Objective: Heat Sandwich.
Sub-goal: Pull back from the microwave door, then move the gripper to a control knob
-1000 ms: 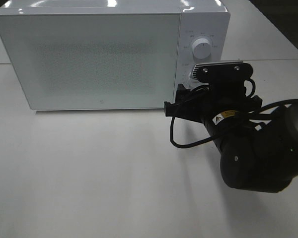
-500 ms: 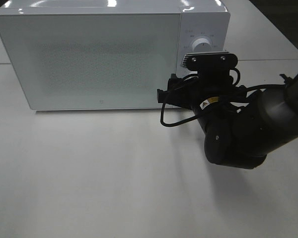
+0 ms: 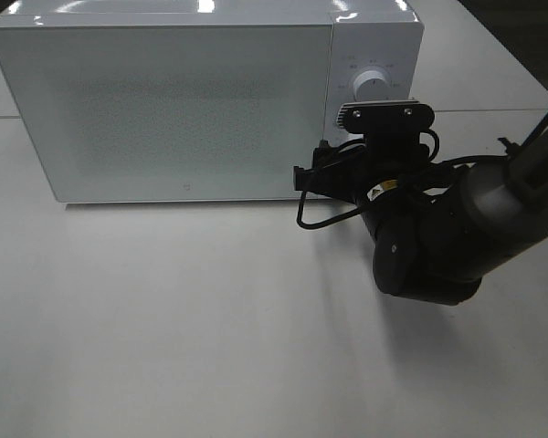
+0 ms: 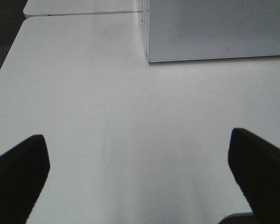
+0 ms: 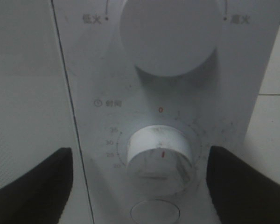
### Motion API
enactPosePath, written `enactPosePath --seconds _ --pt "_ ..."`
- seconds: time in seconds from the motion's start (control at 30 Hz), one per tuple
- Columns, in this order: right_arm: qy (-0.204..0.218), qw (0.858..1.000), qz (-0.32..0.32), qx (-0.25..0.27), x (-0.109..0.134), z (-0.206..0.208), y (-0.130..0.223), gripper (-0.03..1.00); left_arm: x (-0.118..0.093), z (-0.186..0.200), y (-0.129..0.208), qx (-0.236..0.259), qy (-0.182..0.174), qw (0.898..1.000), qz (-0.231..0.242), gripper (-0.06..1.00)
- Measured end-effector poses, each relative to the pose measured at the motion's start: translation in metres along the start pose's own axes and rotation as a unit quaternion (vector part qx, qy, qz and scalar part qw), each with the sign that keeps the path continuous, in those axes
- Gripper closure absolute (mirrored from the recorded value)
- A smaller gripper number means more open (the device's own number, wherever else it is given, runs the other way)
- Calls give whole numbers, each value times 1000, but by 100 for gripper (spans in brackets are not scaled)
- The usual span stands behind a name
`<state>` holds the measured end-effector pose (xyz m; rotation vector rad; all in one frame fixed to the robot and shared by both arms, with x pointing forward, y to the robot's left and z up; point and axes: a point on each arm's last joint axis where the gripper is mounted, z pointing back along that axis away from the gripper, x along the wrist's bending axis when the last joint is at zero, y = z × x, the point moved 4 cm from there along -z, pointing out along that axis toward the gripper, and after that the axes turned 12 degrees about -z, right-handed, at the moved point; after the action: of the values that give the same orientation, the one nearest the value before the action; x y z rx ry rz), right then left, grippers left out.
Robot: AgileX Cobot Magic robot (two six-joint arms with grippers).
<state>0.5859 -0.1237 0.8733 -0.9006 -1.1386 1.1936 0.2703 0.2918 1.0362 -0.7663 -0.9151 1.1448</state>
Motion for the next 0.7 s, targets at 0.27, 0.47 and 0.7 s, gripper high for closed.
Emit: enactPosePath --seconds 0.27,0.47,0.7 --pt "3 1000 -4 -1 1 -3 0 21 0 0 0 0 0 1000 0 -5" --pt "5 1000 -5 -1 1 -3 0 25 0 0 0 0 0 1000 0 -5" --pt "17 1000 -12 -5 -3 -3 -1 46 0 0 0 1 -2 1000 -1 -5"
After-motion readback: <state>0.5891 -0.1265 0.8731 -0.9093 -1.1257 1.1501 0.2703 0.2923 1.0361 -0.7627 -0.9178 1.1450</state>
